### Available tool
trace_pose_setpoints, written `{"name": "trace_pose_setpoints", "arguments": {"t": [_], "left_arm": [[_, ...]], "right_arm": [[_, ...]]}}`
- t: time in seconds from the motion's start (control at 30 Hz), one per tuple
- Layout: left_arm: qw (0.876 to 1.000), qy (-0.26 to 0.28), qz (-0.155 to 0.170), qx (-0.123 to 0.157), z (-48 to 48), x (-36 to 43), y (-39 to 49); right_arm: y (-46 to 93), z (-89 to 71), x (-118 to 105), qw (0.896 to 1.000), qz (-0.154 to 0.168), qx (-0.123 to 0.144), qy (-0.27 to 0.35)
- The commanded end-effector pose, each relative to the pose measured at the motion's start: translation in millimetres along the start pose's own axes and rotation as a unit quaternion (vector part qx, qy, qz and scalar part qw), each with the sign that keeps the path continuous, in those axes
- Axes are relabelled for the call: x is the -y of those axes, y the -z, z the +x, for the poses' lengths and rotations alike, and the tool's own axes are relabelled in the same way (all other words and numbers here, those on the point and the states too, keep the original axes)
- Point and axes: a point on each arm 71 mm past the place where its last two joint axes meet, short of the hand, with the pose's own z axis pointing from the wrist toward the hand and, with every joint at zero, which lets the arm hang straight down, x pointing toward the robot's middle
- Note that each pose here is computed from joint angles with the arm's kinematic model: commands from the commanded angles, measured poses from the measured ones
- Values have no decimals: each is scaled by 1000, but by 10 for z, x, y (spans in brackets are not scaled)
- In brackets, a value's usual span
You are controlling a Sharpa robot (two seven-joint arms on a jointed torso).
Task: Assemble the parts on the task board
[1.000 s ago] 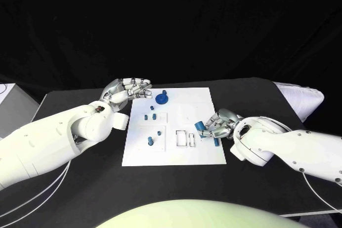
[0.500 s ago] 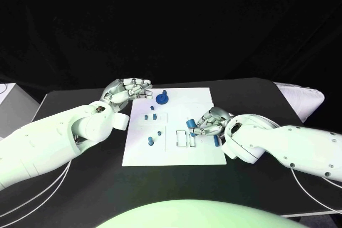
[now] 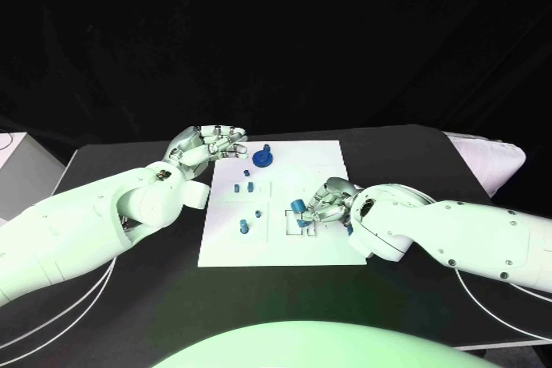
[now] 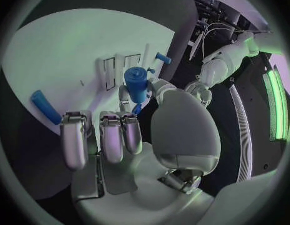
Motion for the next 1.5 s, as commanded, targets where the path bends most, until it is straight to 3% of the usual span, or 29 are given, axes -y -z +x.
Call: {"name": "trace_pose_setpoints", "arguments": {"t": [0.03,0.37,1.5], "left_arm": [[1000,2,3,-10,28,7,-3],[1000,2,3,-10,24,7,1],[1000,-4,-1,-13,19,7,8]], "right_arm": [[-14,62,-17,999,-2,-28,28],[-29,137,-30,998,-4,-39,41],[-156,174,-24,998,4,-30,64]]}}
